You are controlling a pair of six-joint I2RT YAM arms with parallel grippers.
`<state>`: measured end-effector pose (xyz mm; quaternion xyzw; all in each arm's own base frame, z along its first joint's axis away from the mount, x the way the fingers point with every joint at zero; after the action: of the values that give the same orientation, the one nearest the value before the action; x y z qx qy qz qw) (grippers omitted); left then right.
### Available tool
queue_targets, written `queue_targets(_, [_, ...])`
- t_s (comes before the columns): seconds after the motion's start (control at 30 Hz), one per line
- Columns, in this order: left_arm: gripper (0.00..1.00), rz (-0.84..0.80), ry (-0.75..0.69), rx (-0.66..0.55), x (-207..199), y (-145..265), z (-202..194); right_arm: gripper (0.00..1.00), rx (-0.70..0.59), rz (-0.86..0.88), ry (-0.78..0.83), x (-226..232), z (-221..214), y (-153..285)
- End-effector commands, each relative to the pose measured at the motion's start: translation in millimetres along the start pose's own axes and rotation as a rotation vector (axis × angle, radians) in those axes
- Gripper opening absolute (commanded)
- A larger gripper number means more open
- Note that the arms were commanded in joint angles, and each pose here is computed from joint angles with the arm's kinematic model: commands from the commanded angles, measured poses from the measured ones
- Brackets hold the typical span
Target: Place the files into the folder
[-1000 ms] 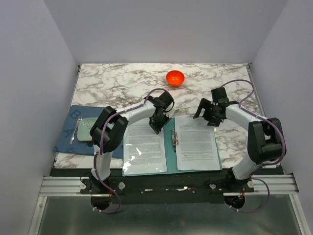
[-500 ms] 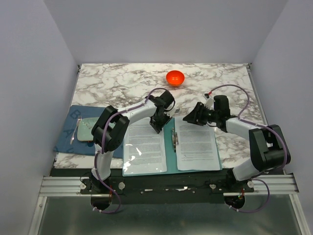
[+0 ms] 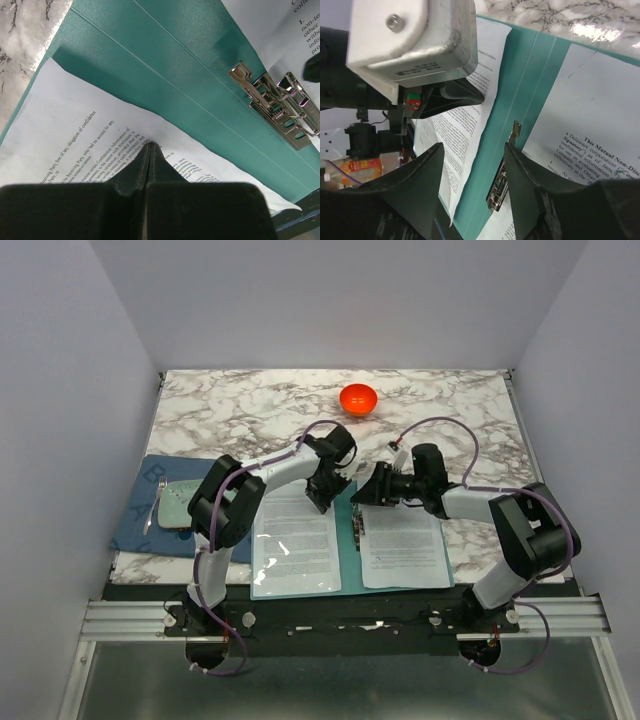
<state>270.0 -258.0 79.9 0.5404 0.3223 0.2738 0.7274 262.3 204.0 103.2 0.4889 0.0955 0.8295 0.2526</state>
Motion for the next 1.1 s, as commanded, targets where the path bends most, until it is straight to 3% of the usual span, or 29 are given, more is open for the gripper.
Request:
queue_targets(0.0, [0.00,-0.042,0.019,0.082,4.5,-24.1,-17.1,0.63,-0.024,-0.019,0.083,-0.2,4.6,-13.0])
queue_targets(0.3, [0.00,-0.072,0.022,0.099,11.1,-26.4,-18.2,0.65,-0.050,-0.041,0.211,6.3,6.8,-20.6])
queue_targets(1.07, [0.00,-0.162,0.061,0.154,18.7,-27.8,-20.1,0.67,0.008,-0.061,0.164,-9.0,0.2,-37.4])
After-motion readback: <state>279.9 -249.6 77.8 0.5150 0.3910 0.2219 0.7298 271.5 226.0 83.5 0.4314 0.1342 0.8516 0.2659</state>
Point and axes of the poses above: each gripper's point midway between its finger pads, its own y axis back along the fingers, its own x axis along the line the jaws close on, z = x × y, the point moved 6 cm from there along y, back along the fingers, and after that the axes turned 4 degrees about y, right-handed, at the moved point
